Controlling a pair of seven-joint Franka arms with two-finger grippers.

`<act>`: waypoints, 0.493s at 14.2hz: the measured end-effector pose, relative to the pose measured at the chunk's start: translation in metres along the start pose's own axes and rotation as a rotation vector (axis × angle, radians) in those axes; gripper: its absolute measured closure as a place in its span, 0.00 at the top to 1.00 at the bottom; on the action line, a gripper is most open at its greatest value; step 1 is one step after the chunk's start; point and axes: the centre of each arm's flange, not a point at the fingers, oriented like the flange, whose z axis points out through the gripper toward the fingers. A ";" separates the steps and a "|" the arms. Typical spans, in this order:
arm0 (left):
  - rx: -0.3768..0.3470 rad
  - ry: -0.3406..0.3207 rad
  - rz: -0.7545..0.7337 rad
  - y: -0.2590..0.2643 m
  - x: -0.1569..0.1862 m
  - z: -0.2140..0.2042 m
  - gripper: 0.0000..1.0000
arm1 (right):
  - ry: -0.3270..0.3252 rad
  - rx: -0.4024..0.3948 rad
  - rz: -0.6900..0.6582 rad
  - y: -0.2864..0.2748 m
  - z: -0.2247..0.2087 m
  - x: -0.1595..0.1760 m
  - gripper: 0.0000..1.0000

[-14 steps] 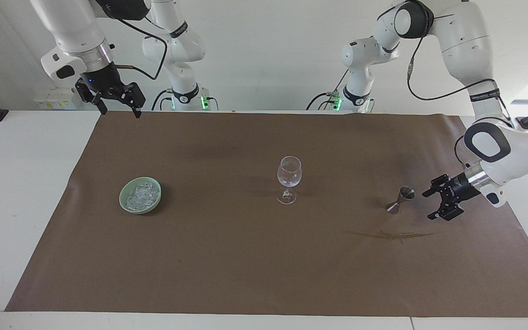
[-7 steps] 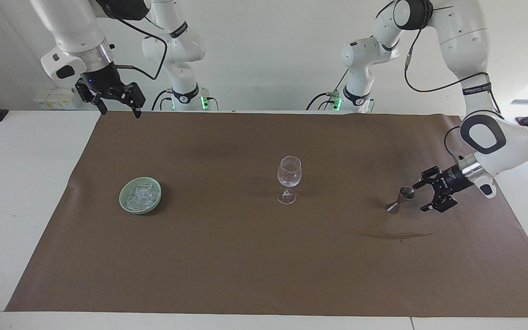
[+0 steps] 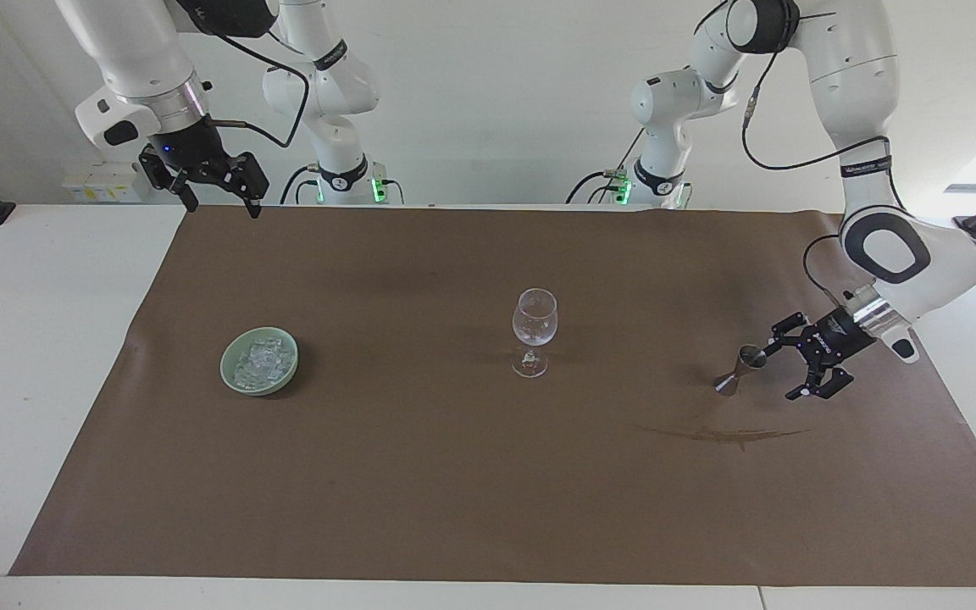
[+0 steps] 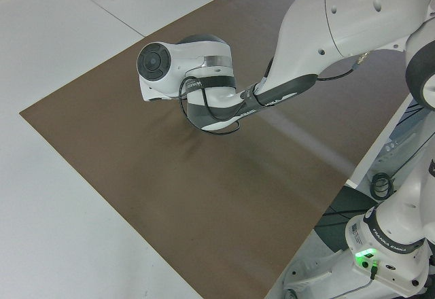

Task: Pour wine and add ice with both arms
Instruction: 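Position the open left gripper around the silver jigger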

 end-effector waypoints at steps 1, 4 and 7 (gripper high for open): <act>-0.003 -0.009 -0.011 -0.003 -0.001 0.004 1.00 | 0.000 0.000 0.000 0.000 0.000 0.000 1.00; -0.018 -0.045 -0.046 -0.010 -0.004 0.012 1.00 | 0.000 0.000 0.000 0.000 0.000 0.000 1.00; -0.028 -0.075 -0.076 -0.018 -0.010 0.018 1.00 | 0.000 0.000 0.000 0.000 0.000 0.000 1.00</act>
